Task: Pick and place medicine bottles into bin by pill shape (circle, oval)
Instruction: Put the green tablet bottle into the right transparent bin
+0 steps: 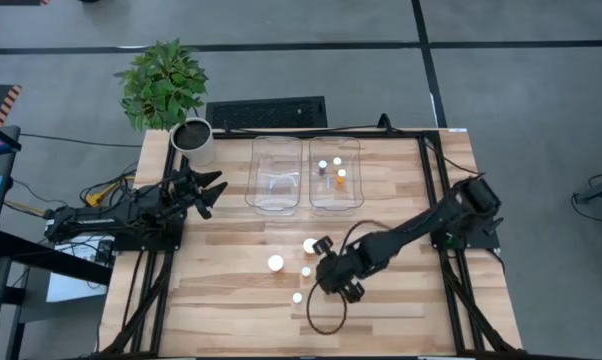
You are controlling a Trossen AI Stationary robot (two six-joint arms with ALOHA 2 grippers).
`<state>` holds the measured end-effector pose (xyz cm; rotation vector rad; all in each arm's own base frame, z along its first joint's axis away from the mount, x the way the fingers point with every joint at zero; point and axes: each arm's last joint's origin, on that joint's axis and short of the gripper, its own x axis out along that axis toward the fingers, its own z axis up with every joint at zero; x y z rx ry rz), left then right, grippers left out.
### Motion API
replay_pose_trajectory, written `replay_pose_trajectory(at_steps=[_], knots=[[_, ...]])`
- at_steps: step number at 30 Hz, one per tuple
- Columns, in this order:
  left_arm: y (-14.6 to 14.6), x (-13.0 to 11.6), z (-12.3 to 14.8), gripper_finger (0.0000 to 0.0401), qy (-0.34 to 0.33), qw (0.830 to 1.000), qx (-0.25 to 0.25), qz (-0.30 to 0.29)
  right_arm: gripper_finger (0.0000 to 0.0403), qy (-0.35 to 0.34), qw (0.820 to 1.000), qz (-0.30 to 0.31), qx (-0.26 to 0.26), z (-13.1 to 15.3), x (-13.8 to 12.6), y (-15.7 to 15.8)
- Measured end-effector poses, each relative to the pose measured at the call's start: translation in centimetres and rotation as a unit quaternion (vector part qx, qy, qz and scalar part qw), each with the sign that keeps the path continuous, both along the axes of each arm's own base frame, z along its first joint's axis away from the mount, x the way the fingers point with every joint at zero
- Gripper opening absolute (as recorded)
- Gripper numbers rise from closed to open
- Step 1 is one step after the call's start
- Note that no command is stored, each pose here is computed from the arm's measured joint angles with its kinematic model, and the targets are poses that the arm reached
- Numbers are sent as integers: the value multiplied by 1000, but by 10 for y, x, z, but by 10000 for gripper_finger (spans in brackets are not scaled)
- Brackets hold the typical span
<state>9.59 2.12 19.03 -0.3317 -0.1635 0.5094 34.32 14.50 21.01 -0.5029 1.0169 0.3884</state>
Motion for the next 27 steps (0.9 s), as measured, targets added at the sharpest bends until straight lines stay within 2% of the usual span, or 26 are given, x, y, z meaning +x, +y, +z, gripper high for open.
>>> replay_pose_trajectory(at_steps=[5, 9, 13, 19, 21, 24, 27], knots=[[0, 0, 0, 240, 0, 1000, 0, 0, 122, -89, 991, -53, 87, 34, -13, -22], [0, 0, 0, 240, 1, 1000, 0, 0, 122, -204, 963, -83, 155, 45, -37, -42], [0, 0, 0, 240, 1, 1000, 0, 0, 122, -302, 921, -142, 203, 37, -70, -67], [0, 0, 0, 240, 1, 1000, 0, 0, 123, -437, 830, -226, 264, 11, -108, -93], [0, 0, 0, 240, 2, 1000, 0, 0, 123, -454, 812, -233, 283, 0, -118, -94], [0, 0, -1, 240, 5, 1000, -1, 0, 123, -452, 805, -254, 291, -19, -128, -91], [0, 0, -1, 240, 5, 1000, -1, 0, 123, -432, 812, -277, 279, -38, -132, -84]])
